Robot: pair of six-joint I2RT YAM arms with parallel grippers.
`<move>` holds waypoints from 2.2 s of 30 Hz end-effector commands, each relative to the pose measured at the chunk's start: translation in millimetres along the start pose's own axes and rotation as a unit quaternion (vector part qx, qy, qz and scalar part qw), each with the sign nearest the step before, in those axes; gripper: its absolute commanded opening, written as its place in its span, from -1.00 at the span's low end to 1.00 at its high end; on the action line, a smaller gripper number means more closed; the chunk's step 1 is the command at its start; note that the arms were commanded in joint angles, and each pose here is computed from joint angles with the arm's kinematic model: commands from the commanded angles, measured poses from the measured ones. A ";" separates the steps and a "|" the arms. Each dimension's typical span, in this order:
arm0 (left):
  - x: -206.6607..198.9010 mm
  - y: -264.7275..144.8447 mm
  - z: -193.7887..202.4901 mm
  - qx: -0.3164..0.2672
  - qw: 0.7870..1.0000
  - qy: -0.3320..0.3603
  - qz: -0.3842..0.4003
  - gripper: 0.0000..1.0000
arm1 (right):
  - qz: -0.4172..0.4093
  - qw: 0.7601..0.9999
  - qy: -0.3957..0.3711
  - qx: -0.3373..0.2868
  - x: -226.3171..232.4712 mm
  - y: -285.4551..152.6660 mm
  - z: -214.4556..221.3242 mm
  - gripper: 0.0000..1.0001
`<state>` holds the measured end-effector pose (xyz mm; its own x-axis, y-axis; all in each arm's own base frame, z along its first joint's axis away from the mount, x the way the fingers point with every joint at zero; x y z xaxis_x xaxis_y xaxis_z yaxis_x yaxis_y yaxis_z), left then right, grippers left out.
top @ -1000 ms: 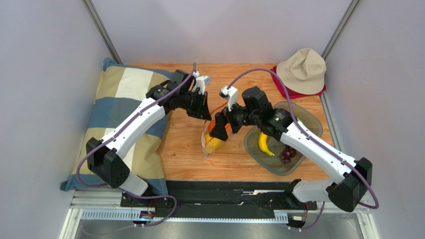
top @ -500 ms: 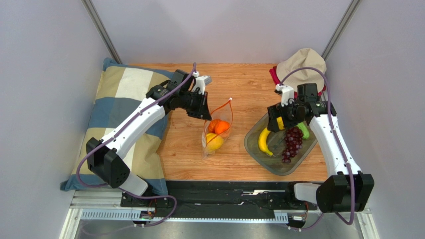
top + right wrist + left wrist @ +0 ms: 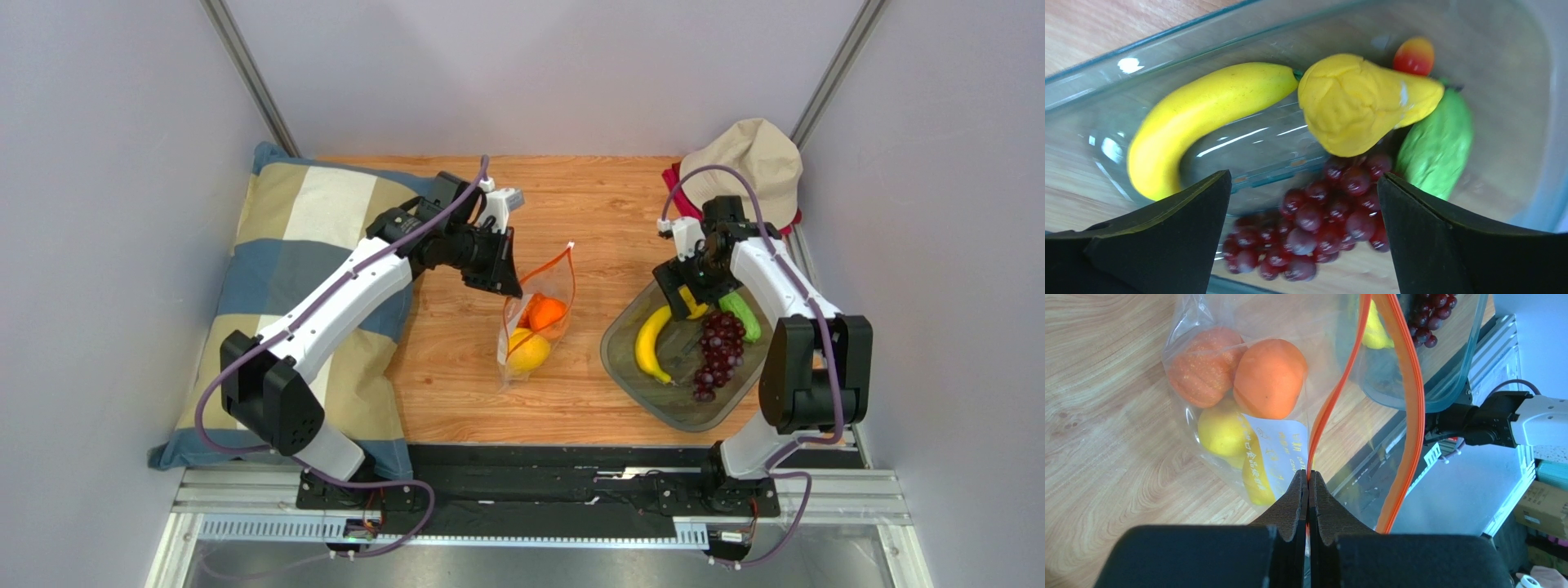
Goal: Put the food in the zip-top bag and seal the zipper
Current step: Pick up the fake fruit from the bin, then place the fake fruit in the zipper food storage bag.
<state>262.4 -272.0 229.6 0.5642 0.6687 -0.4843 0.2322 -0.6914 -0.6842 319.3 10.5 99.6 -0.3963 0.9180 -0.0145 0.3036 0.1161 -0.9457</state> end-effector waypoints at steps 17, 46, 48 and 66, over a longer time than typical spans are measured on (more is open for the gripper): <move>3.5 5.2 -13.2 -0.007 1.000 0.017 0.016 -1.00 | -0.061 0.913 -0.399 -0.052 -14.7 31.0 -23.5 0.97; 6.1 -2.4 -10.6 -0.012 1.000 0.014 0.017 -1.00 | -0.236 0.876 -0.272 -0.321 123.8 -197.3 -110.0 -0.18; 5.7 -1.8 -9.9 -0.010 1.000 0.011 0.019 -1.00 | -0.285 0.852 -0.252 -0.360 157.5 -226.6 -119.8 -0.18; -1.1 -3.2 -14.3 -0.015 0.999 0.009 0.035 -1.00 | -0.385 0.813 -0.310 -0.308 270.6 -152.8 -109.0 -0.20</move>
<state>271.3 -271.5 216.9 0.5513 0.6554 -0.5162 0.1884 -0.7005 -0.6883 242.0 274.7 276.9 -0.9629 0.1314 0.2359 0.0177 0.9024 -0.4305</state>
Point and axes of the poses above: each gripper's point midway between its finger pads, its own y axis out along the fingers, its own x axis along the line the jaws close on, z = x × y, the point moved 1 cm from there along -y, back along the fingers, and after that the axes turned 4 degrees about y, right-handed, at the moved point
